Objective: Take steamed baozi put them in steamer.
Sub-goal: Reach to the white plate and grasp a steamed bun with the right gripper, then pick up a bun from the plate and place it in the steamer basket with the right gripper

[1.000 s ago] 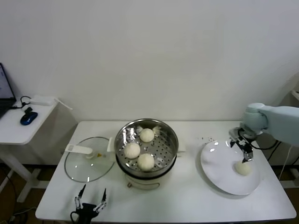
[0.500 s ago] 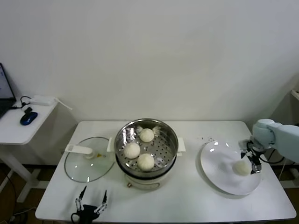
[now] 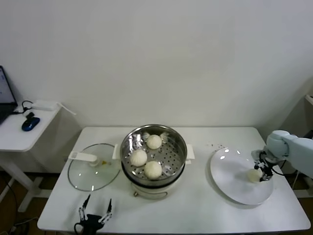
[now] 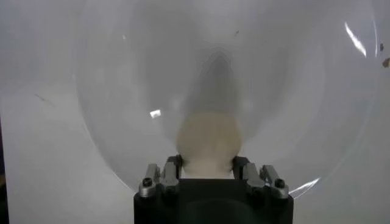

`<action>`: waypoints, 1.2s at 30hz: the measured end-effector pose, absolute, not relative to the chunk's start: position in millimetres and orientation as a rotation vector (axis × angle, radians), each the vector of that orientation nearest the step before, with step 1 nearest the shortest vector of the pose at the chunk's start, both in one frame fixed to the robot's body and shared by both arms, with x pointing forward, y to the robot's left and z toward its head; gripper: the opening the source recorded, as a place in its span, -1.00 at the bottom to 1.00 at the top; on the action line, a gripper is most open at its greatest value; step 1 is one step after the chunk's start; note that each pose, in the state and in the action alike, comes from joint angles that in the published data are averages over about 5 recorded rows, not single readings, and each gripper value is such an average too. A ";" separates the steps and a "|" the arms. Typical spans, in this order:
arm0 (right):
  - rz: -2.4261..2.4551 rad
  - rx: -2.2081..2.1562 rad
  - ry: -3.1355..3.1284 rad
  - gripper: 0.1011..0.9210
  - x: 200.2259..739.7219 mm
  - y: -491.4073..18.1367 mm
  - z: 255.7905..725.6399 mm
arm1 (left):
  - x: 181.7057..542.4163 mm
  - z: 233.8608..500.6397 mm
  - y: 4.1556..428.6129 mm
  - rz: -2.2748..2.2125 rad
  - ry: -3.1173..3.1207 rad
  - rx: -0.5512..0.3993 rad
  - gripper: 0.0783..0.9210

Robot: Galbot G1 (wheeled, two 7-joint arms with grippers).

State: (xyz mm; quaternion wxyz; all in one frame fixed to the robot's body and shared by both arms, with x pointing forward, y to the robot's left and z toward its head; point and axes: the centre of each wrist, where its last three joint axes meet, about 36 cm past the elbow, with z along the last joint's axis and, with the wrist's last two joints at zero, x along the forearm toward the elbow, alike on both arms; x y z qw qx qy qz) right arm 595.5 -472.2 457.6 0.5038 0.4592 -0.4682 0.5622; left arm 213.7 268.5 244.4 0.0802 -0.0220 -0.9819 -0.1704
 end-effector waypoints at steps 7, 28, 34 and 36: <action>1.388 1.129 -1.165 -0.03 597.4 -454.5 491.5 | 215.4 247.7 268.7 -0.516 -2.945 -0.072 0.77; 1.456 1.326 -1.382 -0.03 620.7 -259.6 727.9 | 225.9 255.7 266.4 -0.512 -2.983 -0.107 0.77; 1.431 1.355 -1.396 -0.03 618.9 -208.2 735.0 | 226.4 254.6 267.5 -0.508 -2.982 -0.102 0.77; 1.421 1.362 -1.389 -0.03 619.3 -193.9 728.7 | 226.5 253.7 268.8 -0.509 -2.981 -0.098 0.77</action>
